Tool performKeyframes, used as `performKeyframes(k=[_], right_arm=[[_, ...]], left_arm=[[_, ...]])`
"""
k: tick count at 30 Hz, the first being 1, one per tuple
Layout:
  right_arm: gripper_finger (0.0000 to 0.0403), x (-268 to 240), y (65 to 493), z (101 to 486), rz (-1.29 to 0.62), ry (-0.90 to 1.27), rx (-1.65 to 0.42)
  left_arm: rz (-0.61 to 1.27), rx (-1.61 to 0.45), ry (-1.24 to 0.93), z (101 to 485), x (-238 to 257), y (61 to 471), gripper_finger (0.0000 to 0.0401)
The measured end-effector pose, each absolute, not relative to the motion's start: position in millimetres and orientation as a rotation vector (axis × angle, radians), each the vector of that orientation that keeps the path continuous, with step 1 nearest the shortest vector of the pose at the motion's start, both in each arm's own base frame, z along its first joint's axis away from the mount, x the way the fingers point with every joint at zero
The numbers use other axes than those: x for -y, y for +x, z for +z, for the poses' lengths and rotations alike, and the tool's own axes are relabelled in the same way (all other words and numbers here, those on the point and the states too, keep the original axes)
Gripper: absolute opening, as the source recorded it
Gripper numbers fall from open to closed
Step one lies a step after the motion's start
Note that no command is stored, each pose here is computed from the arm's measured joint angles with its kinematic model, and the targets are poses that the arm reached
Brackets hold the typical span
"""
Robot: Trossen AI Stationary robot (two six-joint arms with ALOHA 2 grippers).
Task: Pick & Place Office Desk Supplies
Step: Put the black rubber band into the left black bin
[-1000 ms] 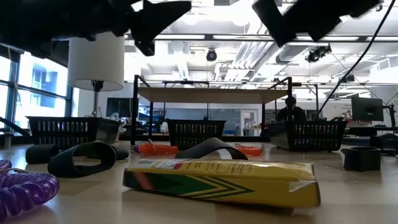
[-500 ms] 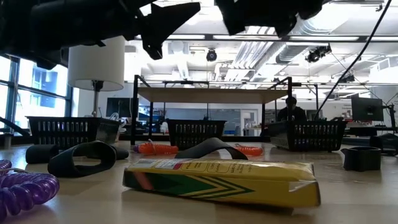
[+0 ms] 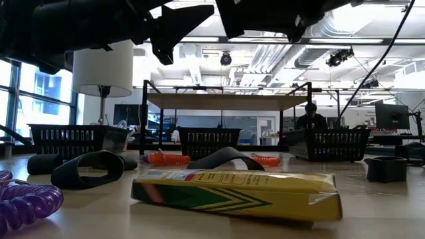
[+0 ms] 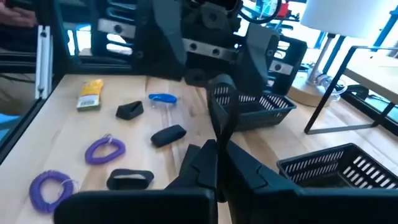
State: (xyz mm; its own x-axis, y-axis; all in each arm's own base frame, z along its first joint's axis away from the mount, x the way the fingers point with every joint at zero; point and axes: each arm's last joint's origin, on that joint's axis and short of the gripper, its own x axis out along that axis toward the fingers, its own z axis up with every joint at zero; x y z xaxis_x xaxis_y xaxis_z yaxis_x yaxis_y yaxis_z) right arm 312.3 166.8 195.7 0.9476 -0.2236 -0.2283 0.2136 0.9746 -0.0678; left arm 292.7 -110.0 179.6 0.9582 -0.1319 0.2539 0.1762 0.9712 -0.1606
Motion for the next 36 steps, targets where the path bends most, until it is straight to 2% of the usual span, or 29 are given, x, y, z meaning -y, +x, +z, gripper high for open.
performKeyframes(k=[15,36], right_arm=[[0.0003,-153.2,322.8,197.6,-0.133,0.003,-0.236],[0.0003,-147.2,326.1,197.6,-0.126,0.039,-0.237]], left_arm=[[-0.148,0.212,-0.173,176.3,108.7,293.9,0.0202],[-0.144,0.197,-0.168,174.7,108.4,294.3,0.0202]])
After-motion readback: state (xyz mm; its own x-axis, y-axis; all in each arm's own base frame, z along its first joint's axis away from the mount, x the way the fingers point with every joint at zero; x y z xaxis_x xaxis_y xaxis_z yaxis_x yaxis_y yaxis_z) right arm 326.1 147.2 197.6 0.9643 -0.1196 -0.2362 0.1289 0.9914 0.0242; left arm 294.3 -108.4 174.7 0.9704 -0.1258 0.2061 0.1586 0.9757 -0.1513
